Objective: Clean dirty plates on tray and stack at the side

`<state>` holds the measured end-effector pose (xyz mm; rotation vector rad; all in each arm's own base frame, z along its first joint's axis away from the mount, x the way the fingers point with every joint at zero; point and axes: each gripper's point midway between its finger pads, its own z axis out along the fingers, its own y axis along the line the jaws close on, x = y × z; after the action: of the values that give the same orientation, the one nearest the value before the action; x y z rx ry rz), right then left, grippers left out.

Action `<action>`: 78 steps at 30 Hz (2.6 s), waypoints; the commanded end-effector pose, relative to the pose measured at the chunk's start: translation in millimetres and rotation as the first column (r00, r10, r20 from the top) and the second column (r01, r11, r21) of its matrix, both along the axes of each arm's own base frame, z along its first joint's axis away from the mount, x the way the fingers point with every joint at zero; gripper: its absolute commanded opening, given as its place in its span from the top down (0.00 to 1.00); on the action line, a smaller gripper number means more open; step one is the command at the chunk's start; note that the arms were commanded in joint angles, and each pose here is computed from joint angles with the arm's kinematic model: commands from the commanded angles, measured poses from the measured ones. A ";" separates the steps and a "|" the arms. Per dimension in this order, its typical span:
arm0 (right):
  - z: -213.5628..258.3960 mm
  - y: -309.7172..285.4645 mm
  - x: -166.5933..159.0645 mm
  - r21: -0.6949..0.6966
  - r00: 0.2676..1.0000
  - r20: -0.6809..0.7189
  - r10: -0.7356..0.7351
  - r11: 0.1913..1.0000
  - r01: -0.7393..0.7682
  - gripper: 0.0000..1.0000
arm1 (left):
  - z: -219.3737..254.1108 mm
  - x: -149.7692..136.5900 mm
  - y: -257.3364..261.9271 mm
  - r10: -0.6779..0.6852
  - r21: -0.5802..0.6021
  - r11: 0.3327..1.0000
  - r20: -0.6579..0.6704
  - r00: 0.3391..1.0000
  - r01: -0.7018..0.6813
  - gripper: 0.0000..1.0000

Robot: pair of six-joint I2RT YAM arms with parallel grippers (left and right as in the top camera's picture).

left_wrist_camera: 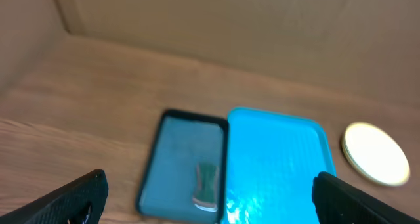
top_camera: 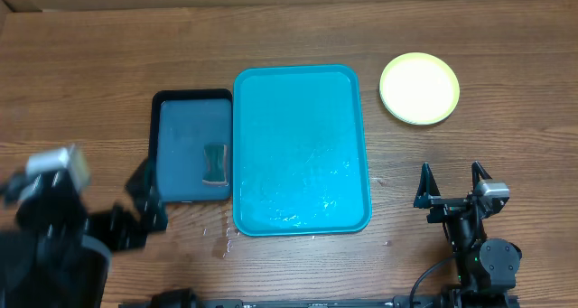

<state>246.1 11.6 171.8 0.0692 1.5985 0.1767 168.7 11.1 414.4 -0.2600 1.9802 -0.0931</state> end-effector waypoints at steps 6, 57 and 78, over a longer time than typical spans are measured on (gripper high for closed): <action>-1.0 2.1 -0.2 -0.003 1.000 0.007 0.011 1.000 -0.011 0.00 | 20.6 -69.9 3.8 0.075 0.041 0.996 0.188 0.979 -0.085 0.00; -1.0 2.1 -0.2 -0.003 1.000 0.007 0.011 1.000 -0.011 0.00 | -60.6 21.4 -24.0 -0.139 0.083 0.988 0.839 0.526 0.127 0.00; -1.0 2.1 -0.2 -0.003 1.000 0.007 0.011 1.000 -0.011 0.00 | -229.1 77.6 -4.5 -0.009 -0.093 0.994 0.454 0.891 0.057 0.00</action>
<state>246.1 11.6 172.6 0.0692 1.5954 0.1770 245.4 -0.8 197.7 -0.2060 1.4744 -0.3010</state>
